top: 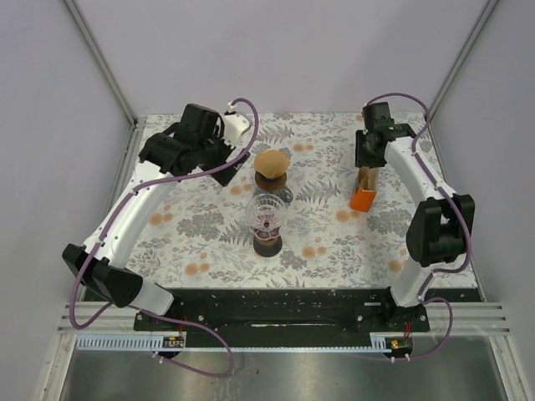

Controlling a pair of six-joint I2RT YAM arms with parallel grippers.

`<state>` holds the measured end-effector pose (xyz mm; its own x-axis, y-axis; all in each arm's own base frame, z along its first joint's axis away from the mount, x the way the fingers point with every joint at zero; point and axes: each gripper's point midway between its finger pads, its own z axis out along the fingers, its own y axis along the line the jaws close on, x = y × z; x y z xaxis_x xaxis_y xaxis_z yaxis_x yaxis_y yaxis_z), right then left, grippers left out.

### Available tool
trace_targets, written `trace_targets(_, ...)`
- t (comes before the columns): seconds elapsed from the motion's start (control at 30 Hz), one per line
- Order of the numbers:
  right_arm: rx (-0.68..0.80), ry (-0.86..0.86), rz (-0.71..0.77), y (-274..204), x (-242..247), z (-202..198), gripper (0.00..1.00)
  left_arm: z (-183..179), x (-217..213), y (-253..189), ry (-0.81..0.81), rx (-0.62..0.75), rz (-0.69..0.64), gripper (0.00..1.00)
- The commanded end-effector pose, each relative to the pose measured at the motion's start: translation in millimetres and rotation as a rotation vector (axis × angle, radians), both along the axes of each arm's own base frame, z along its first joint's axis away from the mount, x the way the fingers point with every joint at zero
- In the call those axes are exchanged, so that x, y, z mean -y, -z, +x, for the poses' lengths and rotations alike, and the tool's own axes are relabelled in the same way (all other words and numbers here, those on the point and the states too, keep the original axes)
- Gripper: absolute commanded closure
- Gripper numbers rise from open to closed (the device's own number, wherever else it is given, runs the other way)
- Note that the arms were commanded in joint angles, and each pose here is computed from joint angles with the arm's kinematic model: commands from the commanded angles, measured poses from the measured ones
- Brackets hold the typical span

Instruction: Place the coffee filter in the dripper

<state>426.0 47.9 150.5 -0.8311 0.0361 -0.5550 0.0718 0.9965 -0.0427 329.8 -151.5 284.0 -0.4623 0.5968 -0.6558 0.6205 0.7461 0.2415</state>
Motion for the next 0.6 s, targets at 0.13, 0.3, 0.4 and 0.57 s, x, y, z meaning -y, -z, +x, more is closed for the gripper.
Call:
trace_targets(0.13,0.126,0.037,-0.021,-47,11,-6,0.57,4,3,-15,-0.01,0.036,-0.045,0.03)
trace_targets(0.3,0.094,0.051,-0.038,-28,16,-8,0.6,3,2,-14,-0.01,0.032,-0.043,0.03)
trace_targets(0.4,0.024,0.051,-0.041,-5,15,-12,0.6,2,1,-14,-0.01,0.033,-0.041,0.03)
trace_targets(0.57,-0.05,0.04,-0.026,21,11,-20,0.56,2,-1,-15,-0.013,0.035,-0.043,0.03)
